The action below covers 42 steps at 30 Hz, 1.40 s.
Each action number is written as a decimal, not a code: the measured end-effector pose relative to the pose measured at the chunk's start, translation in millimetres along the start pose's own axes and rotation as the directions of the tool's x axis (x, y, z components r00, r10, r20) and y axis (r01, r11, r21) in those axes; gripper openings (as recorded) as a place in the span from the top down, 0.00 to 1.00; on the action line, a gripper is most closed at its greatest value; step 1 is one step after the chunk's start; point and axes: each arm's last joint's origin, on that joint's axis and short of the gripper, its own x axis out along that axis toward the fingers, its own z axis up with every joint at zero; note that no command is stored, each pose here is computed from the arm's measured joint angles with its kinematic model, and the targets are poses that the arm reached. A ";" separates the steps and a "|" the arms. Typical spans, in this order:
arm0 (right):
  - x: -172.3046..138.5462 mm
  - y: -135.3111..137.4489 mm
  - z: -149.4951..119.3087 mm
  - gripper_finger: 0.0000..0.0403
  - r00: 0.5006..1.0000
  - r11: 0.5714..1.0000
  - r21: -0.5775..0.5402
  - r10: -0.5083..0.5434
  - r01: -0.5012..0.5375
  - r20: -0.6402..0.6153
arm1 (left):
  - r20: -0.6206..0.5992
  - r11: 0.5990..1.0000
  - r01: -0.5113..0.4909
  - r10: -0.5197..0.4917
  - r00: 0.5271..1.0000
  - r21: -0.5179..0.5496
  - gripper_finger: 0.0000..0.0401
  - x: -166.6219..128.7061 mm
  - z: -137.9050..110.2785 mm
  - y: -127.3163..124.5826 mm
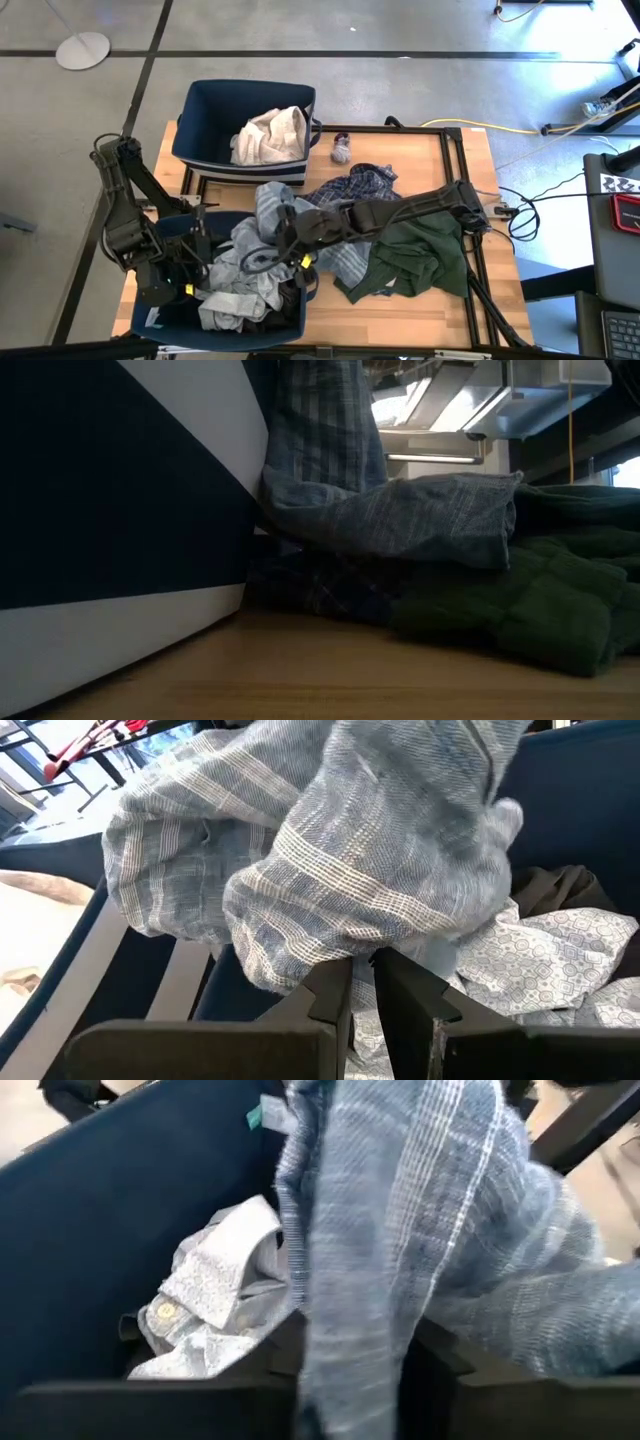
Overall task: Sort clothes
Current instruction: Put the light blue long sleeve into the bottom blue laundry organizer
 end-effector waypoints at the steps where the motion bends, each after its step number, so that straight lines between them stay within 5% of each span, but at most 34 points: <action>1: 0.7 0.5 -1.1 0.68 1.000 1.000 0.000 0.004 -0.004 -0.009 | -0.001 1.000 0.001 -0.001 1.000 -0.002 0.90 0.0 0.0 -0.1; 11: -2.1 10.8 -10.5 0.38 0.992 1.000 -0.010 0.012 -0.014 -0.129 | -0.051 0.985 0.169 -0.168 0.984 0.018 0.90 -10.4 -0.3 -11.5; 16: -14.2 20.8 3.6 0.35 0.994 0.995 -0.079 -0.059 0.052 -0.095 | -0.010 0.980 0.191 -0.190 0.982 0.053 0.90 -14.6 1.7 -15.7; 24: -66.1 43.5 37.0 0.37 0.955 0.968 -0.120 -0.238 0.219 -0.175 | 0.081 0.995 0.079 -0.084 0.993 0.063 0.90 -8.4 -4.7 -18.1; 29: -84.7 56.7 25.1 0.37 0.890 0.947 -0.093 -0.320 0.306 -0.326 | 0.071 0.997 0.055 -0.058 0.996 0.045 0.90 -1.6 -17.9 -21.1; 35: -97.1 64.6 0.4 0.37 0.746 0.903 -0.077 -0.396 0.423 -0.536 | 0.054 0.999 0.040 -0.041 0.998 0.024 0.90 5.0 -31.0 -23.4; 42: -92.8 94.7 -20.4 0.37 0.662 0.837 -0.209 -0.531 0.505 -0.529 | 0.041 1.000 0.026 -0.027 0.999 0.012 0.90 9.8 -41.2 -24.5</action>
